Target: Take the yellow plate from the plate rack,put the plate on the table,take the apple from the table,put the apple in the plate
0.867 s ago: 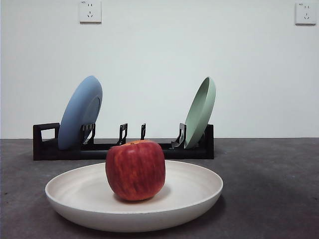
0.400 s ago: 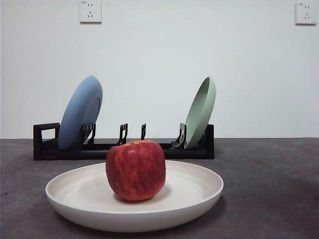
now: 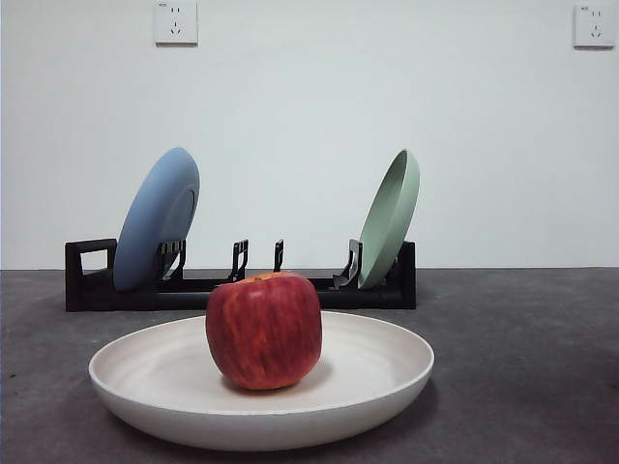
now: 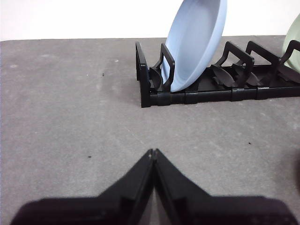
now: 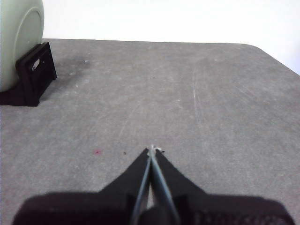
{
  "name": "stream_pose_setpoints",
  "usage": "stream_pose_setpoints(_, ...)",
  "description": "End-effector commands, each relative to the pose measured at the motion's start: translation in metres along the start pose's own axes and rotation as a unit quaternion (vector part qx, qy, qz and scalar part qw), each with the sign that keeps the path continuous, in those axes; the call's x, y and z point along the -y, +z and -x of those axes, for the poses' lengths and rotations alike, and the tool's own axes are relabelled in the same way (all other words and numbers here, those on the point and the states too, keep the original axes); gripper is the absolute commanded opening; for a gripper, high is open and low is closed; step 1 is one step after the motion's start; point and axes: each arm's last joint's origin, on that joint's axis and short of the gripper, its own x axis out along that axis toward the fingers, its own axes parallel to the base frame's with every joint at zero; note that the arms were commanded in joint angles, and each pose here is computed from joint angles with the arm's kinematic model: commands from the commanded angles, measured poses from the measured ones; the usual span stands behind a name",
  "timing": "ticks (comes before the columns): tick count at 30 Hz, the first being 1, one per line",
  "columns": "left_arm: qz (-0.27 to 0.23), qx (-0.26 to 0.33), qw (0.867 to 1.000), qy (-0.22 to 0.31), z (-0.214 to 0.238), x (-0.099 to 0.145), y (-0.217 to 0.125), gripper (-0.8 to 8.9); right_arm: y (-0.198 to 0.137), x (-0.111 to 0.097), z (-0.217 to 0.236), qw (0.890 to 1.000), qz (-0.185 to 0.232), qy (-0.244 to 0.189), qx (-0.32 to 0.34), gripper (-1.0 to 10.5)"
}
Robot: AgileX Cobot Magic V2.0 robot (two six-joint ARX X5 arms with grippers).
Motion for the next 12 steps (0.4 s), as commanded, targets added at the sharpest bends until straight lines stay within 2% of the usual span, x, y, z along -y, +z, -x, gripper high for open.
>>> stream_pose_setpoints(1,0.005,-0.002,1.0,0.0,-0.001,-0.0004,-0.0028,-0.01,-0.0023,0.0,-0.0008,1.0,-0.023,-0.002,-0.001,0.0)
stream_pose_setpoints(12,0.005,-0.002,1.0,0.0,-0.001,-0.0004,-0.0028,-0.01,-0.0023,0.0,-0.0008,1.0,-0.022,-0.002,-0.001,0.0)
